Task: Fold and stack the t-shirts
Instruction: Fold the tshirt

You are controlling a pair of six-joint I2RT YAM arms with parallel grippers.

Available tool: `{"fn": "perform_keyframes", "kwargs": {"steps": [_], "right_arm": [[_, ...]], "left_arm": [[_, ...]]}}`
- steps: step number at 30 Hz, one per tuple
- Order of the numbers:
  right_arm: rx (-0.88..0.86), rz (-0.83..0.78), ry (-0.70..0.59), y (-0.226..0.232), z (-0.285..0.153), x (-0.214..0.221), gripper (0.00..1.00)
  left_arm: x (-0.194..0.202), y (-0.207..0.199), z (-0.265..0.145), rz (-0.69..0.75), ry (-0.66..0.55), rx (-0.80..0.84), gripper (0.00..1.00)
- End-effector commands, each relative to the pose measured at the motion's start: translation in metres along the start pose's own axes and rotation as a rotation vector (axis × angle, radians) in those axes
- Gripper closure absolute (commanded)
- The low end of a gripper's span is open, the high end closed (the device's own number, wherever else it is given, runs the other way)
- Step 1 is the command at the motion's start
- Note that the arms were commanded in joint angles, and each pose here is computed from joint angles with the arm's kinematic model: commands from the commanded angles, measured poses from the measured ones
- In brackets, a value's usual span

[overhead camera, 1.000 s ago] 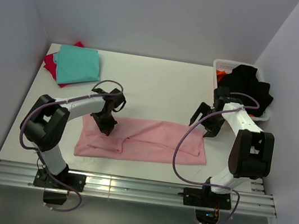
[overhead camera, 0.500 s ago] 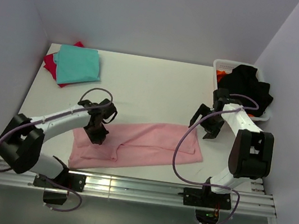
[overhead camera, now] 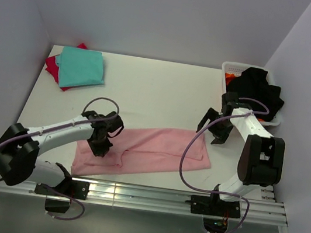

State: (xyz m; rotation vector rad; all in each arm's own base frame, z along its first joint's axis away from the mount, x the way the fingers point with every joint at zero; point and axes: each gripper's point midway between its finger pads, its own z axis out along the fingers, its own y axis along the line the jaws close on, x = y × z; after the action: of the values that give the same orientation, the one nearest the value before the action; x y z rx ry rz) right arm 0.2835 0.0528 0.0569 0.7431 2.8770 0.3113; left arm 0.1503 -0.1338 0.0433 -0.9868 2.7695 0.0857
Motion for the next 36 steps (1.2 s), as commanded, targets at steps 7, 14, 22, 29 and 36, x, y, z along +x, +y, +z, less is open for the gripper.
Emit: {"fn": "perform_keyframes", "kwargs": {"steps": [7,14,22,29,36], "right_arm": [[-0.02,-0.015,-0.064,-0.002,-0.011,-0.002,0.1],[-0.021,0.015,-0.078,-0.01,-0.013,-0.004,0.1],[-0.019,0.026,-0.079,-0.012,-0.013,-0.005,0.1],[-0.025,0.038,-0.083,-0.013,-0.013,-0.009,0.1],[-0.039,0.036,-0.085,-0.01,-0.015,-0.009,0.11]], "left_arm": [[-0.004,-0.01,0.019,0.048,-0.031,-0.009,1.0],[-0.009,-0.013,0.013,0.043,-0.057,0.025,1.0],[0.012,0.0,0.014,-0.004,0.01,-0.015,1.0],[0.06,0.028,0.002,-0.018,0.088,0.016,1.0],[0.042,0.026,-0.061,-0.048,-0.061,0.09,0.99]]}}
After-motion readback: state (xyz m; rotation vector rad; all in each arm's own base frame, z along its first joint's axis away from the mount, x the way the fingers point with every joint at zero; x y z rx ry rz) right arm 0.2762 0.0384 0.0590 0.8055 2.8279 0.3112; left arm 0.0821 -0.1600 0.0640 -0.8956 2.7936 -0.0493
